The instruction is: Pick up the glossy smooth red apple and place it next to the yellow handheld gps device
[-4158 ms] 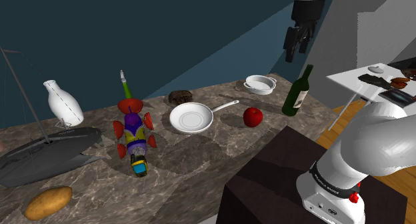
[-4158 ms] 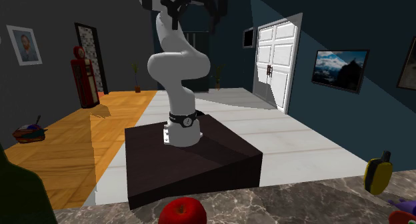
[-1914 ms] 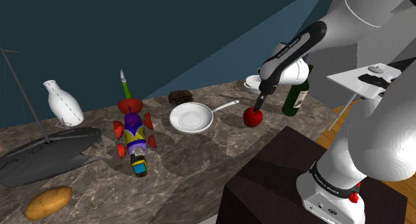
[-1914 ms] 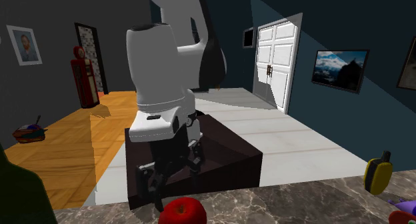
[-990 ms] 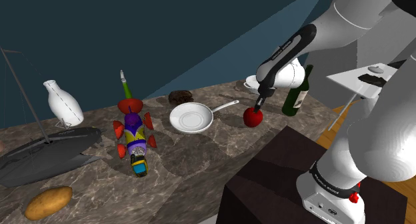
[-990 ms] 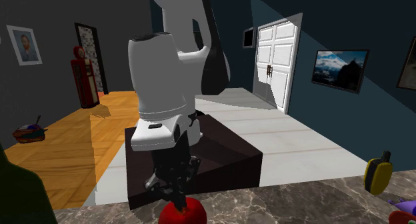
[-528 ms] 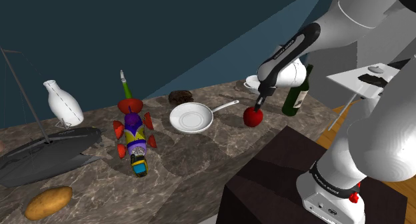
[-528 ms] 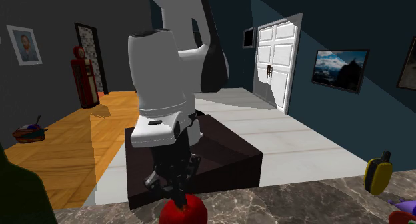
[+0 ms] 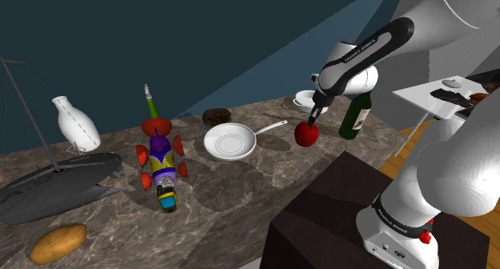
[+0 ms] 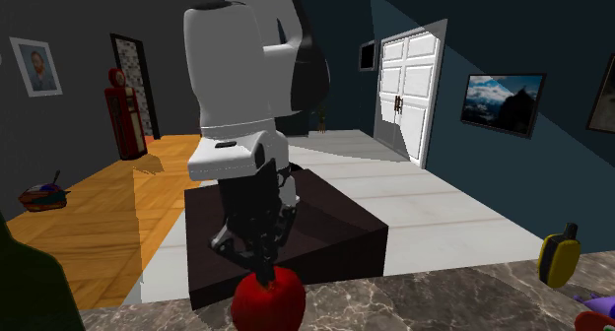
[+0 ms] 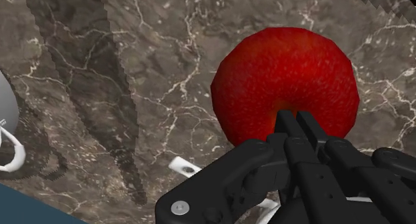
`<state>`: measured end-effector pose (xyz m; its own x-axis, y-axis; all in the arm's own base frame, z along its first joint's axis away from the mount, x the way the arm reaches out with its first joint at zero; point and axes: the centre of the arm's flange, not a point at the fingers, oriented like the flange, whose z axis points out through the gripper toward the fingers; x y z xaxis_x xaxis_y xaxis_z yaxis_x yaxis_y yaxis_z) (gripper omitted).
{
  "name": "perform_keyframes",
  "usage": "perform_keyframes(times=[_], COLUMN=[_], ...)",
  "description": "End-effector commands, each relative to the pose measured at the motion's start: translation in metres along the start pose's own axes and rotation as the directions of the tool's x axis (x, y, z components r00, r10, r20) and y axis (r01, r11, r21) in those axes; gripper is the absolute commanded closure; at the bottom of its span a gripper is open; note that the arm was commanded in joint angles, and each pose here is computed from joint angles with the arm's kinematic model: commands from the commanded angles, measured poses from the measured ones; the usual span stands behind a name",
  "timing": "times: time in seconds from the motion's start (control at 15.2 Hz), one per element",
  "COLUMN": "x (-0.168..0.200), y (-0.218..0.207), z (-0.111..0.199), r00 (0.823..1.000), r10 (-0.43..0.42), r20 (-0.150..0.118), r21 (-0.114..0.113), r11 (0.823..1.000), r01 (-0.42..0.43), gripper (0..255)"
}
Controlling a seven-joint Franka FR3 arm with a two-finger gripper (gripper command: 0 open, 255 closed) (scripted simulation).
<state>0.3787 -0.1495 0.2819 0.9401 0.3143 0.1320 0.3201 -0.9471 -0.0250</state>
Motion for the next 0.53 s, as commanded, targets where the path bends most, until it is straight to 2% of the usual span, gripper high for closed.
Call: perform_keyframes(times=[0.0,0.46], x=[0.001,0.006], y=[0.000,-0.001], z=[-0.012,-0.048], r00=[1.000,1.000], r10=[0.000,0.000], r20=[0.001,0.001], r21=[-0.001,-0.001], r11=[1.000,1.000], r01=[0.000,0.000], gripper=[255,255])
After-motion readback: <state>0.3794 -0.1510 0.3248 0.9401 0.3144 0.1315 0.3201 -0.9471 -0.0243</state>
